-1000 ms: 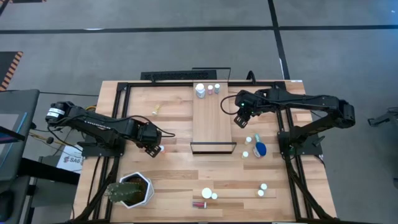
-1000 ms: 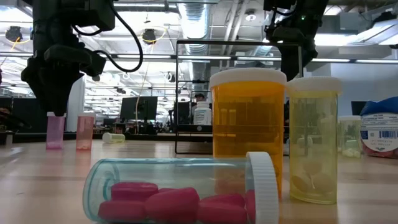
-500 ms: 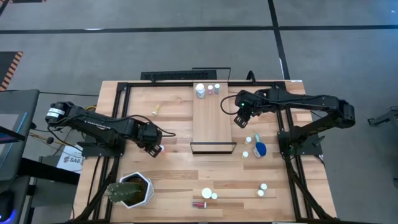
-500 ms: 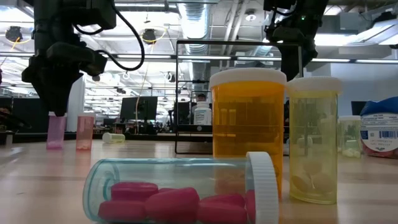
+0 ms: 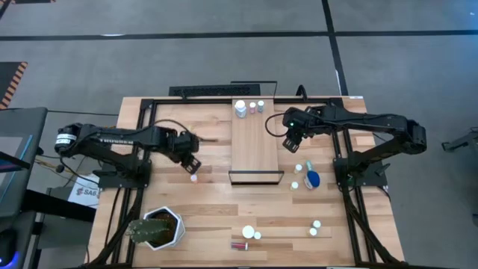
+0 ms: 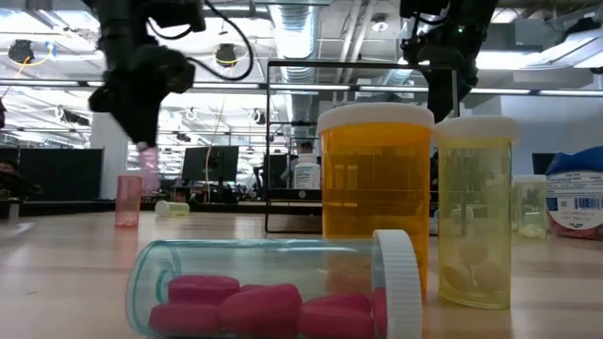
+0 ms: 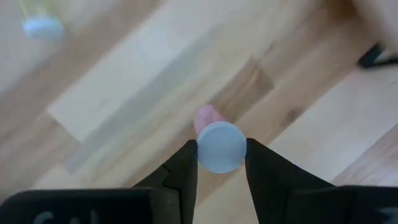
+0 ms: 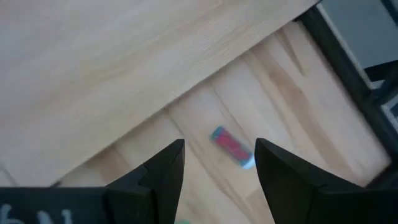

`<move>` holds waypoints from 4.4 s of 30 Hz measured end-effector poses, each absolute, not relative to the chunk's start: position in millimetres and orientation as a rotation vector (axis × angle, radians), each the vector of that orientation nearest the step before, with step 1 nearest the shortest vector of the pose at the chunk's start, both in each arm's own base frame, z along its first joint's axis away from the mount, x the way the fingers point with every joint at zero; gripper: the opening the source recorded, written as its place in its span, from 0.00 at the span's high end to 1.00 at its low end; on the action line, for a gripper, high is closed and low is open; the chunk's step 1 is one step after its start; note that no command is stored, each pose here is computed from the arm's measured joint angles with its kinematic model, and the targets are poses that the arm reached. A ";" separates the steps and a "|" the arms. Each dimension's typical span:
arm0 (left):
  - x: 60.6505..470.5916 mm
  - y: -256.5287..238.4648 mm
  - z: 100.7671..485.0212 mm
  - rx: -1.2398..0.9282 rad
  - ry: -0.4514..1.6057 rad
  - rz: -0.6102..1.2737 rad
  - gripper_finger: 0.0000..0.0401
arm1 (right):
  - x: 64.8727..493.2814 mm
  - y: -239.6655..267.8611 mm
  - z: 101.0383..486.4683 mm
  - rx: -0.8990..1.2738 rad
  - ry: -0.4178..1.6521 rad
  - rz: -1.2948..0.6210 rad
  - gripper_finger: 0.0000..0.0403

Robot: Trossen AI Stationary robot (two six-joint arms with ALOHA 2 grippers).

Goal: Pick and place medicine bottles onto shelf by color
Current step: Put the pink pill bottle on the shelf

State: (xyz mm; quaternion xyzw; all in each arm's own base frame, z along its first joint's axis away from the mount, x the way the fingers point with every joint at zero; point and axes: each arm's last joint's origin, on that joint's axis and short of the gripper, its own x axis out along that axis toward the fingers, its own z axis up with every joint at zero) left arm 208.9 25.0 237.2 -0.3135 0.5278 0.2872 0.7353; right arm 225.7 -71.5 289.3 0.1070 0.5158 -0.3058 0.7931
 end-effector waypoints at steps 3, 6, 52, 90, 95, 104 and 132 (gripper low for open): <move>212.9 37.3 249.7 -0.696 1.104 0.629 0.75 | 220.3 -77.5 293.0 0.227 1.097 -0.673 0.46; 218.0 48.0 261.3 -0.702 1.035 0.596 0.75 | 213.2 -83.1 298.4 0.230 1.073 -0.692 0.46; 373.5 176.6 265.1 -0.340 1.184 0.400 0.75 | 170.0 -80.1 240.8 0.318 0.736 -0.742 0.46; 383.6 196.7 240.3 -0.358 1.158 0.307 0.75 | 170.0 -80.1 240.7 0.319 0.737 -0.741 0.46; 382.0 197.5 241.2 -0.363 1.172 0.316 0.75 | 170.0 -80.1 240.7 0.319 0.737 -0.741 0.46; 378.1 202.7 246.4 -0.350 1.195 0.371 0.75 | 170.0 -80.1 240.7 0.319 0.737 -0.741 0.46; 378.2 201.6 246.4 -0.379 1.189 0.341 0.66 | 170.0 -80.1 240.7 0.319 0.737 -0.741 0.46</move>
